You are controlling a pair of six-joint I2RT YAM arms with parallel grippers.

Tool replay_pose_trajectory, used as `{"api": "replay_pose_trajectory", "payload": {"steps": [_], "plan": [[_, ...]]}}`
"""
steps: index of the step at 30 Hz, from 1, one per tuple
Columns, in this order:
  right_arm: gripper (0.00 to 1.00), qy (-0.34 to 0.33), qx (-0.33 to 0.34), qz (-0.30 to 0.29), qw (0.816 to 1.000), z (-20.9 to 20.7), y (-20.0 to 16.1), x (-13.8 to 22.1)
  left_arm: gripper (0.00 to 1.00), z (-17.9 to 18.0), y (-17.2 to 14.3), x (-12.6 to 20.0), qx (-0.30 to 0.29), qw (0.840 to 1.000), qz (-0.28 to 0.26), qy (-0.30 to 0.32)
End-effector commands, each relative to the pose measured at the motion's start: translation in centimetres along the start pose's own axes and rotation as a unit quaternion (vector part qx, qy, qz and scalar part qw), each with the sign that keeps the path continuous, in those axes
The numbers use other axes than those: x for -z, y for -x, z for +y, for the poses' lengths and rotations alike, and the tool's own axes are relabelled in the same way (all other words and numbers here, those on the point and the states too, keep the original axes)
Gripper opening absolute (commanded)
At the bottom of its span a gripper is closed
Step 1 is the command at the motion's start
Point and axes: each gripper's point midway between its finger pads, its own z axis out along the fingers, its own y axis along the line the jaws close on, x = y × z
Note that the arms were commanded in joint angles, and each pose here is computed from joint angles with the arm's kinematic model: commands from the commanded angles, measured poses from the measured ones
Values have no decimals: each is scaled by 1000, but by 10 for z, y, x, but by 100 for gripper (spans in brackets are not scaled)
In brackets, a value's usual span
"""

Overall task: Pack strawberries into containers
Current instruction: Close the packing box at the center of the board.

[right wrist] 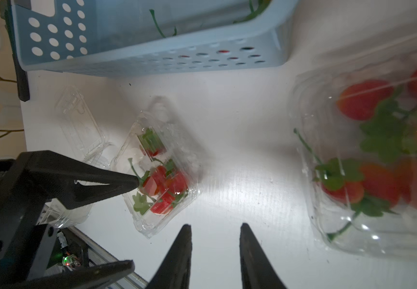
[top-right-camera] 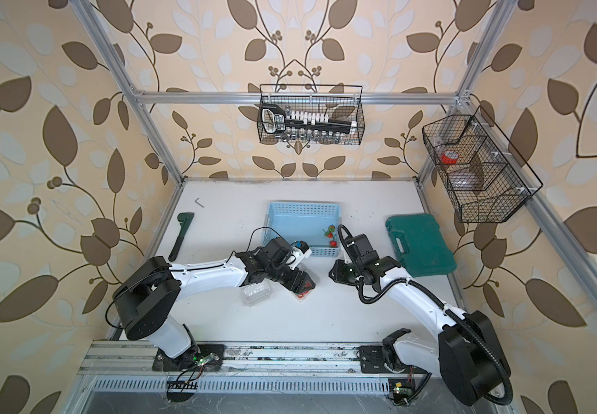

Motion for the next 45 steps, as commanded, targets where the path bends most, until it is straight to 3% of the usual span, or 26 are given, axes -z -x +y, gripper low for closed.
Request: {"api": "replay_pose_trajectory", "payload": {"steps": [1, 11, 30, 45], "plan": [[33, 47, 21, 0, 999, 23, 13, -3, 69, -2, 3, 0, -21, 1000, -2, 10], [37, 89, 11, 28, 996, 35, 7, -33, 69, 0, 1, -2, -23, 1000, 2, 11], [38, 48, 21, 66, 996, 17, -23, -57, 68, 2, -3, -1, -22, 1000, 0, 14], [31, 40, 12, 71, 997, 8, -31, -64, 68, 5, -6, 0, -19, 1000, 0, 17]]}}
